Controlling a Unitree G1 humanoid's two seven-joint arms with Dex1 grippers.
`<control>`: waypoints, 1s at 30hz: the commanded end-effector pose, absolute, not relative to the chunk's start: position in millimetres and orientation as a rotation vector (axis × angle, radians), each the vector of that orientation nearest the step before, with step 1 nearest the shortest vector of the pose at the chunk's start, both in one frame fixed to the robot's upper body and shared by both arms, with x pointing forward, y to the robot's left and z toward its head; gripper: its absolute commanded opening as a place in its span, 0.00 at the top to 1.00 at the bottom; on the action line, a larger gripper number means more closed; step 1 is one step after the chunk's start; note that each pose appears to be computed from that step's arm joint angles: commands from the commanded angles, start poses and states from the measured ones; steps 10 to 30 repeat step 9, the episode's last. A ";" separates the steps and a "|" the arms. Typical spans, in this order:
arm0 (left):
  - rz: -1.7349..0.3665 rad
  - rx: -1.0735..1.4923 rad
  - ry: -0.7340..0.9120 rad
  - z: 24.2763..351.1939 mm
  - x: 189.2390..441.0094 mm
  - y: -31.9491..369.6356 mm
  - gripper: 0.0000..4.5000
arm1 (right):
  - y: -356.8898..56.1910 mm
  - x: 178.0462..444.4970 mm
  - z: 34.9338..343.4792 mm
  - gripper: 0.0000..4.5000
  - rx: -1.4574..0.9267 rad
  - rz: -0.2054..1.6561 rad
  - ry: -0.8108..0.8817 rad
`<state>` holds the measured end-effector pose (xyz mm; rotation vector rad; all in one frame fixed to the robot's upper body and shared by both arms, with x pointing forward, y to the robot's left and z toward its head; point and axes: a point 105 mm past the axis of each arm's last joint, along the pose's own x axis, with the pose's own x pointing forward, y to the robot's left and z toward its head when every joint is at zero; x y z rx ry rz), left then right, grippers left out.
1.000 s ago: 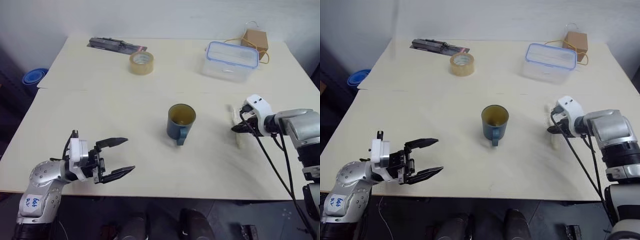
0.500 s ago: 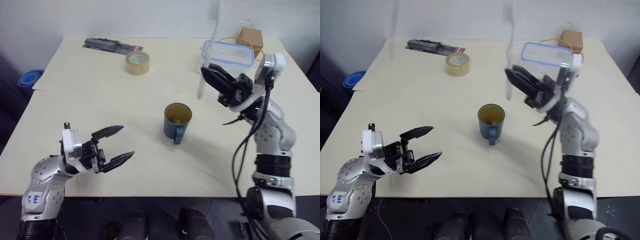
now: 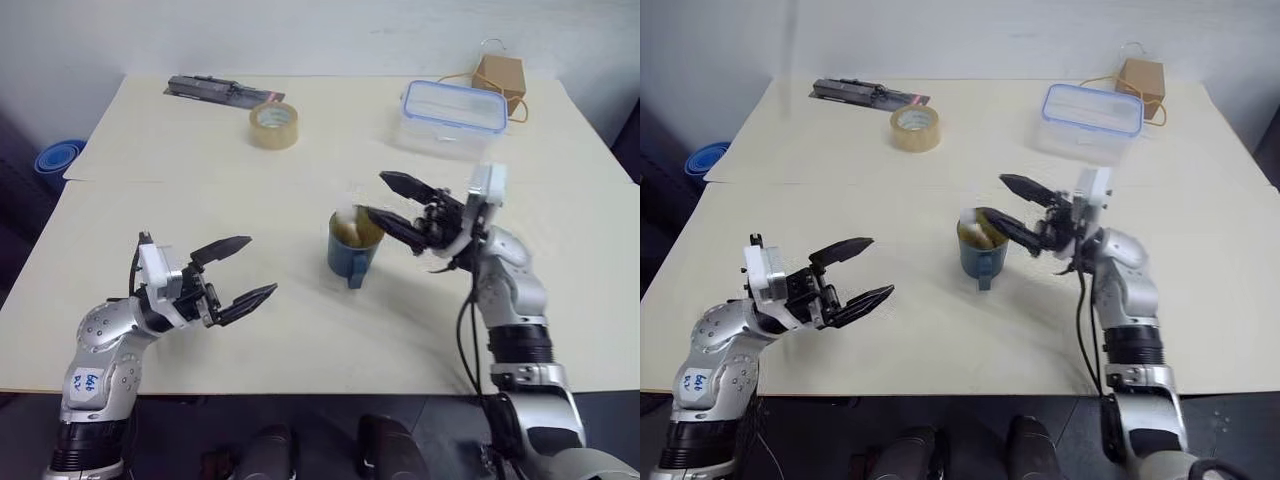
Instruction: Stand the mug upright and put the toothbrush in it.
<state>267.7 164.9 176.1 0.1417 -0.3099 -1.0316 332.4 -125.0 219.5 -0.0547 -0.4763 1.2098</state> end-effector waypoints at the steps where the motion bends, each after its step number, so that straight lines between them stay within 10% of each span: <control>1: -0.941 0.304 -0.264 170.4 263.5 188.1 0.00 | -172.1 316.7 220.1 0.02 -0.204 1.165 -0.455; 9: -0.827 0.496 -0.059 137.6 245.2 226.0 0.00 | -249.1 263.4 153.1 0.02 -0.474 1.251 -0.106; 30: -0.827 0.496 -0.059 137.6 245.2 226.0 0.00 | -249.1 263.4 153.1 0.02 -0.474 1.251 -0.106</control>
